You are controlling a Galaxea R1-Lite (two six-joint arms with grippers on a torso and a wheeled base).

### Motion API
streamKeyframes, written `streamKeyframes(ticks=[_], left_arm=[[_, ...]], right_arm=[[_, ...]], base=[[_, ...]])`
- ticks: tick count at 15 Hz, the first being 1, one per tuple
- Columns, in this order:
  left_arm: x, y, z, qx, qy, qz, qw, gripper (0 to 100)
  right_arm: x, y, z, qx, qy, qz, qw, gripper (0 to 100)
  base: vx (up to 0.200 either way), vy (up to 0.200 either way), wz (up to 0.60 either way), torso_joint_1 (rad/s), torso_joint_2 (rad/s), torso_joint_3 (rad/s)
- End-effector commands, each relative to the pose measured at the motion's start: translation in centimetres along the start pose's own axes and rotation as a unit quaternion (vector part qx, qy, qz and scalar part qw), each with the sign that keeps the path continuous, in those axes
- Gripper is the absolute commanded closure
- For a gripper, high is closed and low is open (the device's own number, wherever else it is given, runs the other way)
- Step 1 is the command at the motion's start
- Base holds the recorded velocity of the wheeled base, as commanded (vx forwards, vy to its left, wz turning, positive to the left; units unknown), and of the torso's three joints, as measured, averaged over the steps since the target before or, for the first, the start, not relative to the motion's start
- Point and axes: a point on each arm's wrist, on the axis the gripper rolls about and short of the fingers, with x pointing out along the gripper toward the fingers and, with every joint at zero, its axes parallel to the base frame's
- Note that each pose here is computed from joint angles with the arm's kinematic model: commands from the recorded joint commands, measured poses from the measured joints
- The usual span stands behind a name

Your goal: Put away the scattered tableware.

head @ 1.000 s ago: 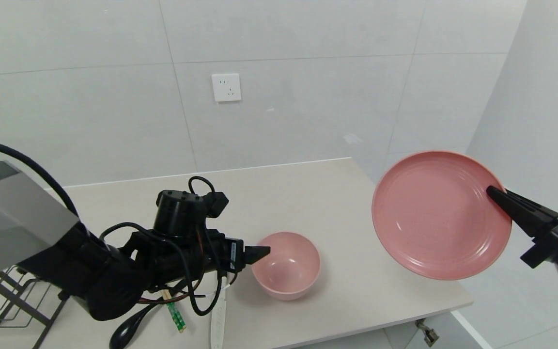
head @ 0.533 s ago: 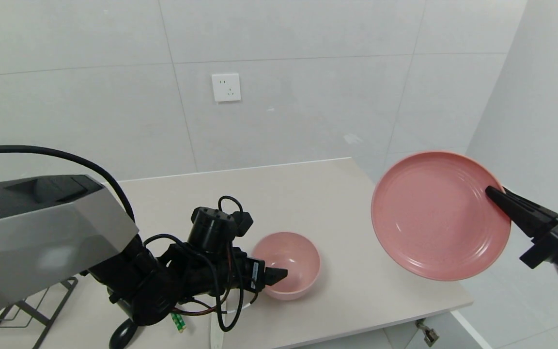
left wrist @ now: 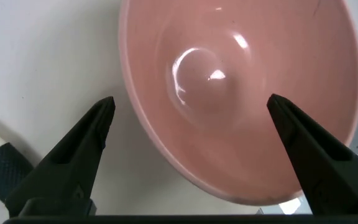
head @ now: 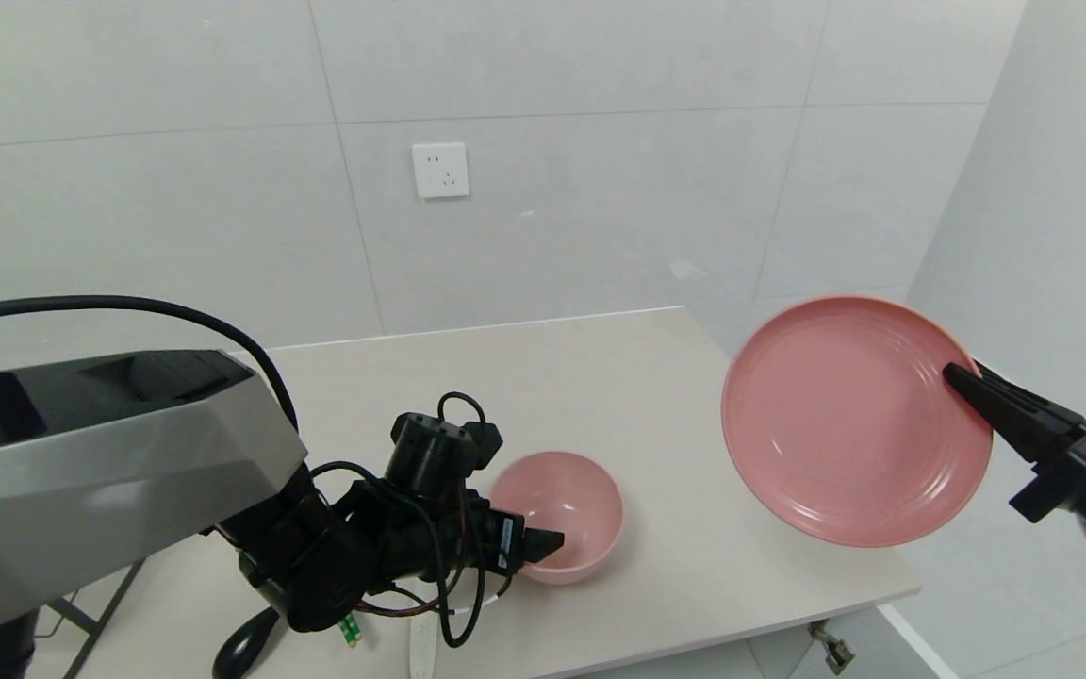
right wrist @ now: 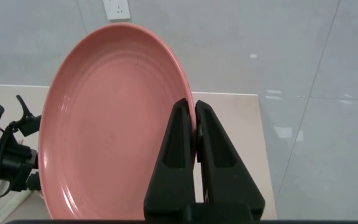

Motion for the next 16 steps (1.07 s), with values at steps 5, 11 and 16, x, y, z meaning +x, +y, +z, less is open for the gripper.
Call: streamKeyframes(ticks=[5, 11, 16], left_arm=[[-0.7, -0.4, 0.8, 0.004, -0.021, 0.014, 0.9997, 100], [-4.4, -1.6, 3.7, 0.022, -0.090, 0.007, 0.9956, 100], [-7.9, -1.6, 5.5, 0.017, -0.149, 0.034, 0.9881, 100]], right_arm=[[0.0, 0.0, 0.0, 0.000, 0.000, -0.001, 1.000, 100], [0.0, -0.1, 0.1, -0.001, -0.003, -0.002, 1.000, 100], [0.0, -0.1, 0.2, -0.002, -0.004, -0.003, 1.000, 100]], base=[[0.000, 0.000, 0.00, 0.000, 0.00, 0.000], [0.000, 0.000, 0.00, 0.000, 0.00, 0.000], [0.000, 0.000, 0.00, 0.000, 0.00, 0.000]])
